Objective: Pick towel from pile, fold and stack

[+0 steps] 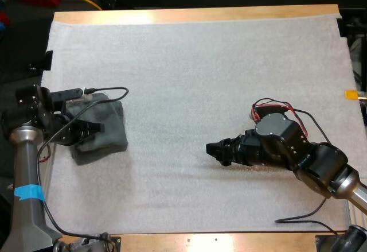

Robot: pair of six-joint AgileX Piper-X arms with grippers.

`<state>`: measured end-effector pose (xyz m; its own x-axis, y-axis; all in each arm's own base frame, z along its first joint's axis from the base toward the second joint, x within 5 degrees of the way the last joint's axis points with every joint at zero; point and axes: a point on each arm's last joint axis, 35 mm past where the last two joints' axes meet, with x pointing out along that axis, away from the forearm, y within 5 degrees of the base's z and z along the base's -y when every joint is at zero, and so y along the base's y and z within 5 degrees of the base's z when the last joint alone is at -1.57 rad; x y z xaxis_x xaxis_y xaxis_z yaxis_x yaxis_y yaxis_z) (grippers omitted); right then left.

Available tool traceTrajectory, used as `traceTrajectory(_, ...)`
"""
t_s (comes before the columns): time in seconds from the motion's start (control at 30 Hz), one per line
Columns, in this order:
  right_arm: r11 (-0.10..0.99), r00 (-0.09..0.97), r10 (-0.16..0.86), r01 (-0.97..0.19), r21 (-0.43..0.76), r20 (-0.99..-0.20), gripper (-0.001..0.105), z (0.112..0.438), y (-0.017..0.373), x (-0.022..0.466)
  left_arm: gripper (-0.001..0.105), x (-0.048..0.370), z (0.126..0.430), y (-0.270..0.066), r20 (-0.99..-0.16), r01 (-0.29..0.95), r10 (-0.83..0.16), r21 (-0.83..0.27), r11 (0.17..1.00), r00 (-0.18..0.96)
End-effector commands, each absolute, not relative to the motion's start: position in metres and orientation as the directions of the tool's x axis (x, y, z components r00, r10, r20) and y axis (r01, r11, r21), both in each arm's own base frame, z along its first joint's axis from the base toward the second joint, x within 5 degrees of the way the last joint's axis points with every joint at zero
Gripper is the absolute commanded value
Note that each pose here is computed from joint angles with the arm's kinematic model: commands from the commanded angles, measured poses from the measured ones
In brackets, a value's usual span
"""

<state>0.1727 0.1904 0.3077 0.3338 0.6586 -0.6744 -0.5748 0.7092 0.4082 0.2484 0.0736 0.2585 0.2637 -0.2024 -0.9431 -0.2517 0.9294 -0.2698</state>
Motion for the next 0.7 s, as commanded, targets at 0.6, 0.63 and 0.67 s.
traceTrajectory(0.6,0.697,0.326,0.667,-0.593,0.405,-0.670,0.070,0.308,0.190,0.172,0.060,0.252,0.248,0.087,-0.988,-0.401,0.098,0.042,0.915,0.122)
traceTrajectory(0.63,0.697,0.326,0.667,-0.593,0.405,-0.670,0.070,0.308,0.190,0.172,0.060,0.251,0.252,0.088,-0.984,-0.407,0.129,0.067,0.911,0.126)
traceTrajectory(0.67,0.697,0.326,0.667,-0.593,0.405,-0.670,0.070,0.308,0.190,0.172,0.060,0.250,0.258,0.088,-0.979,-0.411,0.146,0.077,0.908,0.140)
